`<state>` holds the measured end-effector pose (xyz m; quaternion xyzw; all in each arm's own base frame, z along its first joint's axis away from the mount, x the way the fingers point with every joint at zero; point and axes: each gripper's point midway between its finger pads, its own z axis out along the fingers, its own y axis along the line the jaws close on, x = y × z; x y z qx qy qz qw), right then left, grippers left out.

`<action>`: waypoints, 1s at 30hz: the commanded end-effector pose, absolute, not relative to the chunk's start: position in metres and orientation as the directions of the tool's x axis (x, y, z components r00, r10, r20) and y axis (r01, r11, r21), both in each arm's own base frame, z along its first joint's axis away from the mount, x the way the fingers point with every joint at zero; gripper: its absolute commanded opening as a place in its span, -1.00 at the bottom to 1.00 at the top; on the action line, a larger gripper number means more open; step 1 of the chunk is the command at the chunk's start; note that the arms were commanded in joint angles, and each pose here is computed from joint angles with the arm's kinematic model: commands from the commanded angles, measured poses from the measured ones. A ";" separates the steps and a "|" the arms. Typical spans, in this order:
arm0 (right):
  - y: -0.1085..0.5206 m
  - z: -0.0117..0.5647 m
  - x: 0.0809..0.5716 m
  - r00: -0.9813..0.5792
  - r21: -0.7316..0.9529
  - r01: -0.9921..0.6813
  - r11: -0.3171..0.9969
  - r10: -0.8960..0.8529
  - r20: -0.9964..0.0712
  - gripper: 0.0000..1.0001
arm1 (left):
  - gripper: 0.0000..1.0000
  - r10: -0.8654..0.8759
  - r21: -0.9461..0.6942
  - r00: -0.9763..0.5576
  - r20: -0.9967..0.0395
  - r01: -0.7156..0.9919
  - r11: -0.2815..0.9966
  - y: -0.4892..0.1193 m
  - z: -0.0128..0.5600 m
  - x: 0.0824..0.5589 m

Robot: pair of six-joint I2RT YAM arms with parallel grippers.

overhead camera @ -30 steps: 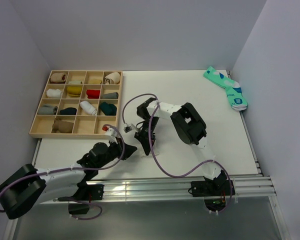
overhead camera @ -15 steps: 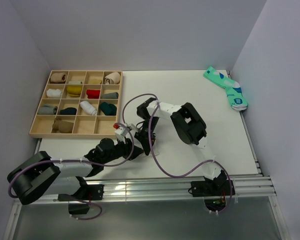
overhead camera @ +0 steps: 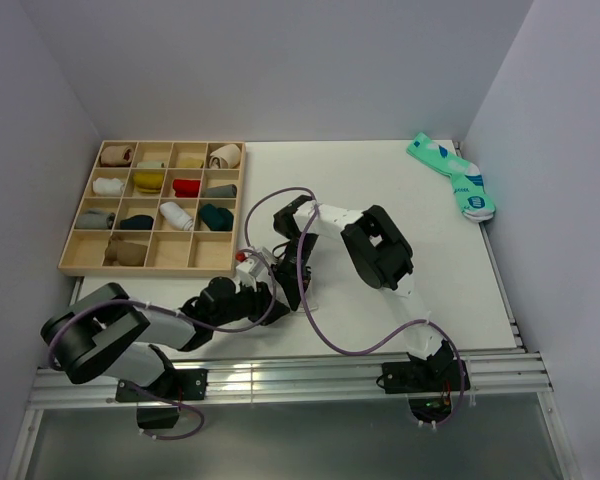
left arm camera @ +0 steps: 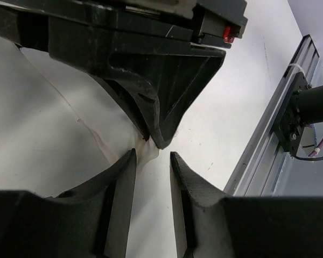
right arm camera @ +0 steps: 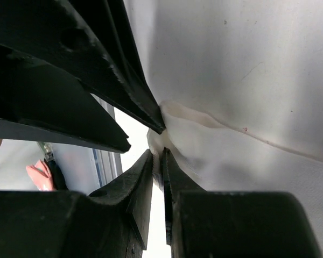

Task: Roll the socks
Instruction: Roll the sock at the center of the board.

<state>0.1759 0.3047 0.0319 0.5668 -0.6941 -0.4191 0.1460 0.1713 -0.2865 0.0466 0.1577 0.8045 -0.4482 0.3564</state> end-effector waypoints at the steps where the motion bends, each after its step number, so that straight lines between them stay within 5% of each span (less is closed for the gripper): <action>1: 0.297 0.048 0.166 -0.341 0.797 -0.602 0.035 -0.915 -0.217 -0.66 | -0.26 -0.097 -0.595 -0.638 -0.764 0.639 0.488 -0.302 0.071 0.180; 30: 0.297 0.052 0.168 -0.353 0.795 -0.604 0.050 -0.912 -0.210 -0.70 | -0.42 -0.043 -0.603 -0.675 -0.736 0.627 0.494 -0.300 0.045 0.172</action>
